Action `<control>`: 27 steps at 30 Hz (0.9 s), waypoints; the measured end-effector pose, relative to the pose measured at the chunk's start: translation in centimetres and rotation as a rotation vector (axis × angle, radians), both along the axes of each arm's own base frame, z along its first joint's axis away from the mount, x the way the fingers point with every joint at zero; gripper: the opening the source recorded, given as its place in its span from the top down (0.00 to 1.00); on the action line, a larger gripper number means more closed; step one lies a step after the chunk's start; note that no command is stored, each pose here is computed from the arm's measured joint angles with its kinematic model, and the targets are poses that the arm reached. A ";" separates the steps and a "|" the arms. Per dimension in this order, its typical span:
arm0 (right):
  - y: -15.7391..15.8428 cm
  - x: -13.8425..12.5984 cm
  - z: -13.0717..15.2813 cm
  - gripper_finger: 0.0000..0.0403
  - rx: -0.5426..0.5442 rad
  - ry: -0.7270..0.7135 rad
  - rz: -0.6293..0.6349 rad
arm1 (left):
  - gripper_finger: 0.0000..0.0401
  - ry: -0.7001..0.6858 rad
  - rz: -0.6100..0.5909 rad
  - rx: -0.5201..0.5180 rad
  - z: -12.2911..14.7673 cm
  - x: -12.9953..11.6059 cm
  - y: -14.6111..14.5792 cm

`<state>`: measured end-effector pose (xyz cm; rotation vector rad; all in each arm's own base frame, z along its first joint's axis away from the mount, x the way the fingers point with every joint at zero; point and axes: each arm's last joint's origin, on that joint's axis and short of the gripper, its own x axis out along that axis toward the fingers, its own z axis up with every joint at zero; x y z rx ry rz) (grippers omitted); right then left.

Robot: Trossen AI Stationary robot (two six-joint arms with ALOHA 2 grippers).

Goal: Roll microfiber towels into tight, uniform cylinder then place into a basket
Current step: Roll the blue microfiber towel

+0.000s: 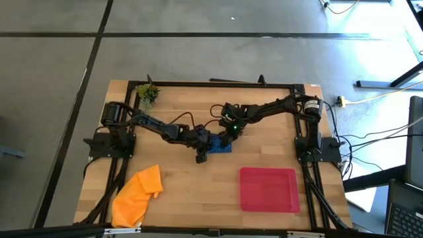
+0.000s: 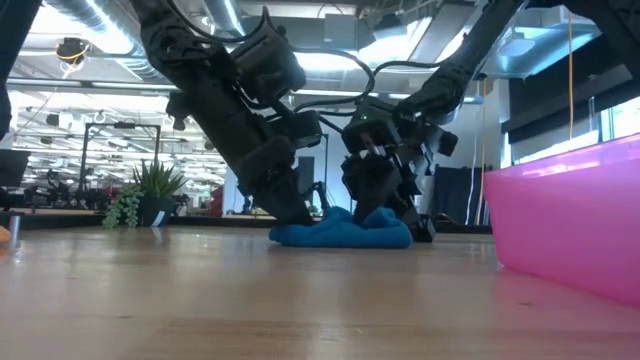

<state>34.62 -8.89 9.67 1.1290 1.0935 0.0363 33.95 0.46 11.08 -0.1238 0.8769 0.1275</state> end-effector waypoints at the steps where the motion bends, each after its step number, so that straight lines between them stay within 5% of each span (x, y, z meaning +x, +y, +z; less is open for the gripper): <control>1: -0.2 -0.1 0.1 0.64 0.001 -0.001 -0.006 | 0.80 0.000 0.000 0.000 0.0 0.0 0.0; 12: -0.7 -1.7 6.6 0.62 -0.241 -0.082 -0.065 | 0.80 0.006 0.001 -0.001 -0.1 -0.1 0.0; 22: 6.2 -1.1 8.9 0.62 -0.635 -0.325 0.422 | 0.80 0.005 0.004 -0.030 -0.1 -0.1 0.8; 27: 8.2 -0.7 8.2 0.62 -0.816 -0.300 0.523 | 0.80 0.001 -0.007 -0.066 -0.1 -0.1 1.3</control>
